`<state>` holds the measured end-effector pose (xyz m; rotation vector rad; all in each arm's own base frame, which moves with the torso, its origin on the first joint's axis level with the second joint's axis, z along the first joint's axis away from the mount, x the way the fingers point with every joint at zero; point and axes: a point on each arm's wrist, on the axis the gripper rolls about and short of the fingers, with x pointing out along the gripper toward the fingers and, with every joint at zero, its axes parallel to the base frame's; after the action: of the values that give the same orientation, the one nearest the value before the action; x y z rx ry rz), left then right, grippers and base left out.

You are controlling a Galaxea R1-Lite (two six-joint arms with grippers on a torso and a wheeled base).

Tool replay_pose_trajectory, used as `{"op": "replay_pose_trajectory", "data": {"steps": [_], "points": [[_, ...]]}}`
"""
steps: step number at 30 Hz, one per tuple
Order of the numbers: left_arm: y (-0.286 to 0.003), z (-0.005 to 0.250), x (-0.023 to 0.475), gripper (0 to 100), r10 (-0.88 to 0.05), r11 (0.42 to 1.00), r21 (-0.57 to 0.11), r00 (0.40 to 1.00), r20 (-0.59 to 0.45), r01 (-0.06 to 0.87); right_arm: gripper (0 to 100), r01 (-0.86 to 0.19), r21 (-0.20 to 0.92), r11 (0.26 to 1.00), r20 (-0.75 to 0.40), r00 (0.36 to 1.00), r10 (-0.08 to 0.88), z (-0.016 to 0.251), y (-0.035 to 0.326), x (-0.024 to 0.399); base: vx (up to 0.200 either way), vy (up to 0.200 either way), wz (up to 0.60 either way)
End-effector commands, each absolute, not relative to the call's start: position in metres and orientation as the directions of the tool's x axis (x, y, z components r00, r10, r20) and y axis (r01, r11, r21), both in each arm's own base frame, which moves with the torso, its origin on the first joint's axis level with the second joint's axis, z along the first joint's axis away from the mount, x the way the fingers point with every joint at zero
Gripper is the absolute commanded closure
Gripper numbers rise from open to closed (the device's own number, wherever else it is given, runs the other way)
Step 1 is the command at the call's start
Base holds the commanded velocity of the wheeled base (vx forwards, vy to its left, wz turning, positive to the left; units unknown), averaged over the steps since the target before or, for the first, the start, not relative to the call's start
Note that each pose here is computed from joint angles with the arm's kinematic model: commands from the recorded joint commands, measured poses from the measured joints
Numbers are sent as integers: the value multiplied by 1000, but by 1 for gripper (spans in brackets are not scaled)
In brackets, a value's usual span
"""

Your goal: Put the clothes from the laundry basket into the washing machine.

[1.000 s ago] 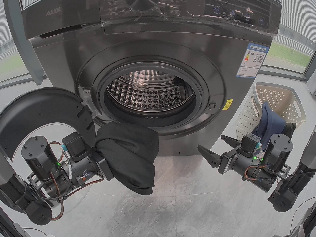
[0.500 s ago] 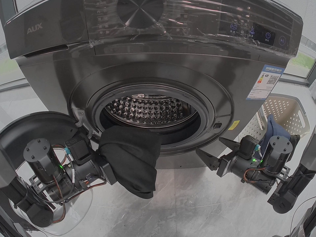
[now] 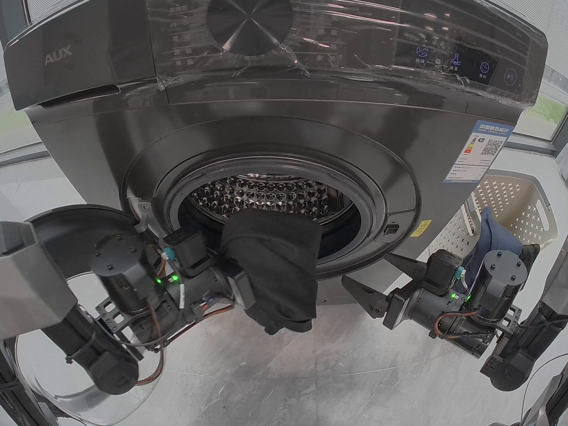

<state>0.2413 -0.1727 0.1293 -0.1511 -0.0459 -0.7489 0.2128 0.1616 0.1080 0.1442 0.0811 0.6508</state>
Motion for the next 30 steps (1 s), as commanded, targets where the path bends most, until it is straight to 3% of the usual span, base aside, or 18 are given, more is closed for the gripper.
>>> {"op": "replay_pose_trajectory", "data": {"steps": [1,9,19,25,30], "points": [[-202,97,287,100,-671,728,-124,738,67,674,0,-616,160,771,-28,779,627,110,164,206,0,0,0],[-226,88,329,100,-621,768,-126,778,92,628,0,-641,160,750,-37,756,654,108,170,198,0,0,0],[-232,96,402,100,-508,842,-128,851,133,523,0,-642,162,749,-37,755,655,108,170,198,0,0,0],[-239,93,420,100,-502,849,-128,857,115,513,0,-644,162,748,-37,754,656,108,173,196,0,0,0],[-229,104,451,100,-433,881,-137,889,150,453,0,-638,163,753,-35,759,650,108,173,196,0,0,0]]}}
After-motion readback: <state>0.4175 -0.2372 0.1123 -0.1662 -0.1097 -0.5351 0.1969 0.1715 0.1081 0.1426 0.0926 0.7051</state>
